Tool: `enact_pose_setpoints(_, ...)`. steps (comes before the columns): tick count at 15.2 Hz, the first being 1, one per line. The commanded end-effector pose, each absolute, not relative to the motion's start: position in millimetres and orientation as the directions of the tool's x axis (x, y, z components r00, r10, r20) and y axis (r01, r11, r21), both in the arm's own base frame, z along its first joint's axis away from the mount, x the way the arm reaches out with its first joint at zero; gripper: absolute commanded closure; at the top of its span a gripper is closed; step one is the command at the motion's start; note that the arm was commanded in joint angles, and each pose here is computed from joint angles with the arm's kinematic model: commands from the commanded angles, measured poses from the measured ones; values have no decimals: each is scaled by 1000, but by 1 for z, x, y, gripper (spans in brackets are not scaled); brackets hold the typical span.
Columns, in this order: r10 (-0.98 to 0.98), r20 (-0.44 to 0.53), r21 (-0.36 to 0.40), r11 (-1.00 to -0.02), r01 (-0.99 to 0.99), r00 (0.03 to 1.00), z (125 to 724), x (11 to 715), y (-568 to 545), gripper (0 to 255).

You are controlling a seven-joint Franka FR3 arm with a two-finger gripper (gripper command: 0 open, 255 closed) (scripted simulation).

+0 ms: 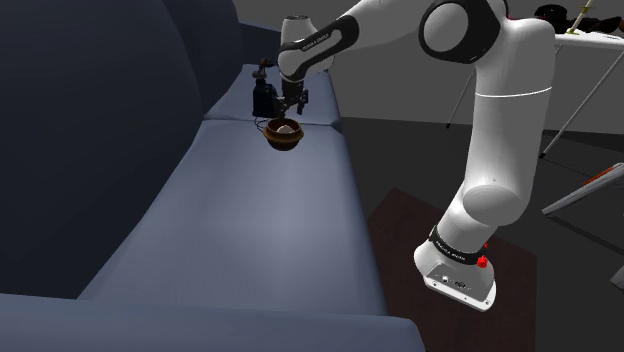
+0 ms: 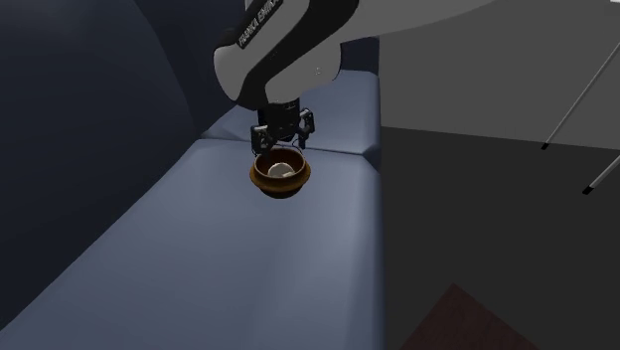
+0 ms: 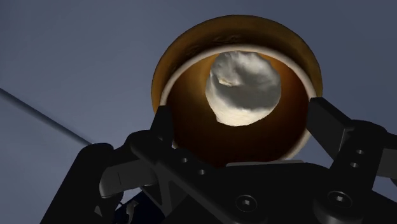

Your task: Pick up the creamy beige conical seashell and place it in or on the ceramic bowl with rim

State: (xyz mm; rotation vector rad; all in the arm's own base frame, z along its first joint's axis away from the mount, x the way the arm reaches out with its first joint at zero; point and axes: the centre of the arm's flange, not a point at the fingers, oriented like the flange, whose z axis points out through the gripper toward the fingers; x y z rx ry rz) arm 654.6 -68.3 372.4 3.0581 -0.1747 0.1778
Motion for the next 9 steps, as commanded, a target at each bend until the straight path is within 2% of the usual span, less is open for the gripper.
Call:
enact_pose_setpoints(1,-109,119,66,-991,-118,987,395,652,-68,0)
enact_pose_setpoints(9,-109,119,66,-991,-118,987,406,650,-67,0)
